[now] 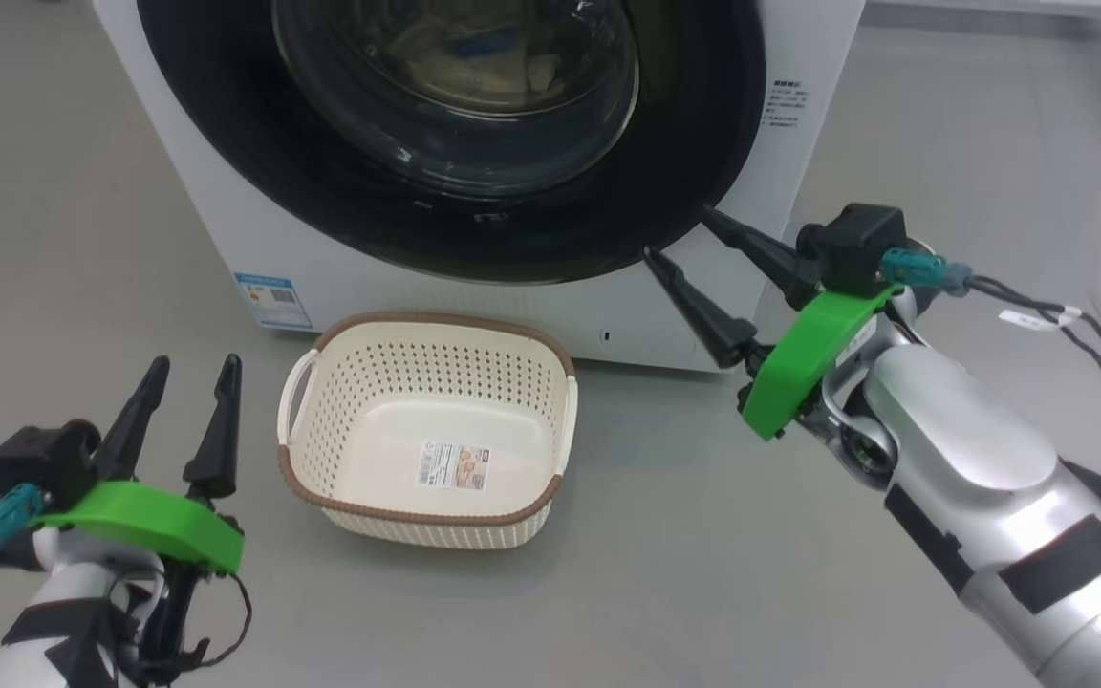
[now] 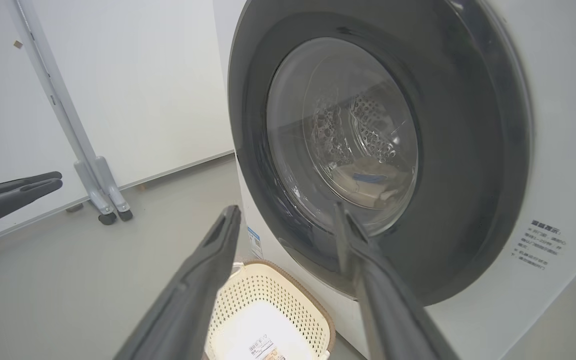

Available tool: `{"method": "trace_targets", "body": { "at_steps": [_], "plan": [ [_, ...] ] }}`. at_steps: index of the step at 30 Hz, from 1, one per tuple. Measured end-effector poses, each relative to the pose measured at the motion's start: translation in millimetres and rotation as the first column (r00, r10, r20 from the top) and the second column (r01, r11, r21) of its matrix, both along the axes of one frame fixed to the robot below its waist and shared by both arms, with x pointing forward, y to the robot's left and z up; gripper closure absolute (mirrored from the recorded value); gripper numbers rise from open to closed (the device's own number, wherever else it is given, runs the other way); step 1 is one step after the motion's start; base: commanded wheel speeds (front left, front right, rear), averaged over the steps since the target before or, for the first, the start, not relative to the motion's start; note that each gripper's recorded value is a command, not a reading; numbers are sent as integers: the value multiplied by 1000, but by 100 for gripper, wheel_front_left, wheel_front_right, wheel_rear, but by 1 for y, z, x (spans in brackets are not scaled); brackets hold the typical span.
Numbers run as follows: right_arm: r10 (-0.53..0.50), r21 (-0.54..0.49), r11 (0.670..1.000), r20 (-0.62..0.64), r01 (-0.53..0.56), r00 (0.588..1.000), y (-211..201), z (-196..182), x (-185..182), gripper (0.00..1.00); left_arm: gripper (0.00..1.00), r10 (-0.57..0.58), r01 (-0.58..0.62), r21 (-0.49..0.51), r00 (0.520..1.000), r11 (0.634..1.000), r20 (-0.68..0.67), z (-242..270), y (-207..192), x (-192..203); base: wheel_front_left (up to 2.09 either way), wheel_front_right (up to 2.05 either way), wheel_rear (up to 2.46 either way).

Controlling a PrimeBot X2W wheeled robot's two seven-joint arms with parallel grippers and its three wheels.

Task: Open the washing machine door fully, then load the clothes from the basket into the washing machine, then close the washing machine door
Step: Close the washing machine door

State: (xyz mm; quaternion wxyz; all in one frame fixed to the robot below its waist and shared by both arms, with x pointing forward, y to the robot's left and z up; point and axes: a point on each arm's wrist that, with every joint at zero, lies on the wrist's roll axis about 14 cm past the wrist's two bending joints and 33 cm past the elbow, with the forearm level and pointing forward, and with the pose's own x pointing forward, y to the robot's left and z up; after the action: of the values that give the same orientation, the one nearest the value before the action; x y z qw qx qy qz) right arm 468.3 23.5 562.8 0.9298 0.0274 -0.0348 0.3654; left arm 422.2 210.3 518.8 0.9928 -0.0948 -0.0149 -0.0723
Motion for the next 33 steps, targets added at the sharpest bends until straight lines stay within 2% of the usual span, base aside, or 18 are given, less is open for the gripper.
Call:
{"method": "trace_targets", "body": {
  "at_steps": [11, 19, 25, 26, 33],
  "plan": [
    [-81, 36, 996, 1, 81, 997, -32, 2, -28, 0, 0, -28, 28, 19, 999, 999, 27, 13, -4, -5, 0, 0, 0],
    [-214, 81, 973, -11, 214, 977, -78, -2, -37, 0, 0, -33, 32, 22, 999, 999, 31, 15, -3, -6, 0, 0, 0],
    [-359, 113, 926, -43, 361, 932, -129, -13, -43, 0, 0, -32, 31, 19, 999, 999, 34, 16, -3, -6, 0, 0, 0],
    [-410, 120, 902, -55, 414, 910, -147, -17, -45, 0, 0, -26, 25, 16, 999, 1000, 33, 15, -1, -6, 0, 0, 0],
    [-548, 134, 822, -83, 554, 832, -194, -29, -56, 0, 0, 4, -4, 23, 1000, 1000, 26, 12, 8, -7, 0, 0, 0]
  ]
}}
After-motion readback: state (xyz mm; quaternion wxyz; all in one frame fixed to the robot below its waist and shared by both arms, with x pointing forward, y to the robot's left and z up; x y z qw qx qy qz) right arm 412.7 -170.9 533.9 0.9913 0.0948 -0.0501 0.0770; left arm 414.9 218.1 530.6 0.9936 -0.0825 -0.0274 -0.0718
